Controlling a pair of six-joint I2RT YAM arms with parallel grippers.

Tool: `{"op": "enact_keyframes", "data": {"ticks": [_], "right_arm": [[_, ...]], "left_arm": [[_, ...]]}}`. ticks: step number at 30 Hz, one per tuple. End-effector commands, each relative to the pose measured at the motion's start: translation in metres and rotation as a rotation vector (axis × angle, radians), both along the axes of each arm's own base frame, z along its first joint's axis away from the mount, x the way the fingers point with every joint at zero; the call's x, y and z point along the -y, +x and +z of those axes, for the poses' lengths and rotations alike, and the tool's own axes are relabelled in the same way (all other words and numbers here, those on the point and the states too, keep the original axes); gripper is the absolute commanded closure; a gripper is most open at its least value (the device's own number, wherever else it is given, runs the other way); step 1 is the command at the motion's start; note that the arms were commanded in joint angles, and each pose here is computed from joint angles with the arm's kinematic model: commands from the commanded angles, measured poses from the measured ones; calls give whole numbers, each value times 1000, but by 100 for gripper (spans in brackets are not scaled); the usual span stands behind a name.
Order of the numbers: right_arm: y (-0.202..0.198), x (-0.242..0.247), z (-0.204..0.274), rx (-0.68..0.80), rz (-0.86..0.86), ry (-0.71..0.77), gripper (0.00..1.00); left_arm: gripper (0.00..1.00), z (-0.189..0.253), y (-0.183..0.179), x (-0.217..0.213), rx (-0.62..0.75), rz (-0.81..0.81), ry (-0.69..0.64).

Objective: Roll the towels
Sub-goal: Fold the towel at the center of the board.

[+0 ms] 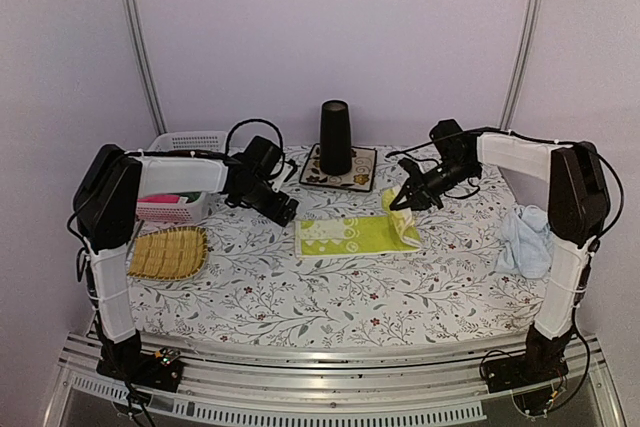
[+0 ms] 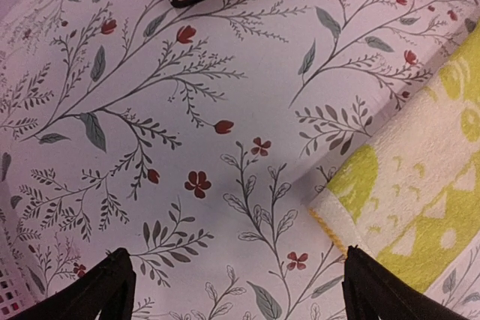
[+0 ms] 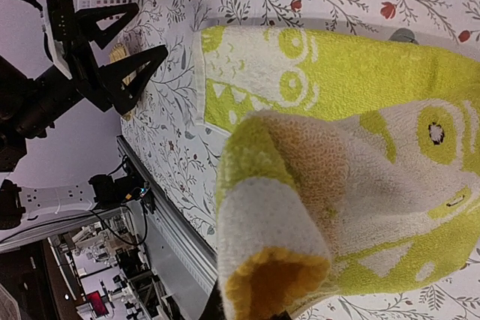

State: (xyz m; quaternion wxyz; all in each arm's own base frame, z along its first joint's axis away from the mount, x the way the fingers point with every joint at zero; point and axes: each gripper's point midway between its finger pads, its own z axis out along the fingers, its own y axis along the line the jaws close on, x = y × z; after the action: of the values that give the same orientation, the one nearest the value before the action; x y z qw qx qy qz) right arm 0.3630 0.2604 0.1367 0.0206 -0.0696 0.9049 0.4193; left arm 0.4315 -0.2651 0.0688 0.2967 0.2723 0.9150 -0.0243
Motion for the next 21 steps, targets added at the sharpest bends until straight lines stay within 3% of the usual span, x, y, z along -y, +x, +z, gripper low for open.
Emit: {"op": "enact_keyframes", "data": {"ticks": [1, 21], "right_arm": [[9, -31, 13, 19, 32, 60, 97], [19, -126, -19, -6, 98, 67, 96]], "left_arm": [[3, -15, -4, -12, -31, 36, 16], [3, -16, -13, -16, -42, 50, -5]]}}
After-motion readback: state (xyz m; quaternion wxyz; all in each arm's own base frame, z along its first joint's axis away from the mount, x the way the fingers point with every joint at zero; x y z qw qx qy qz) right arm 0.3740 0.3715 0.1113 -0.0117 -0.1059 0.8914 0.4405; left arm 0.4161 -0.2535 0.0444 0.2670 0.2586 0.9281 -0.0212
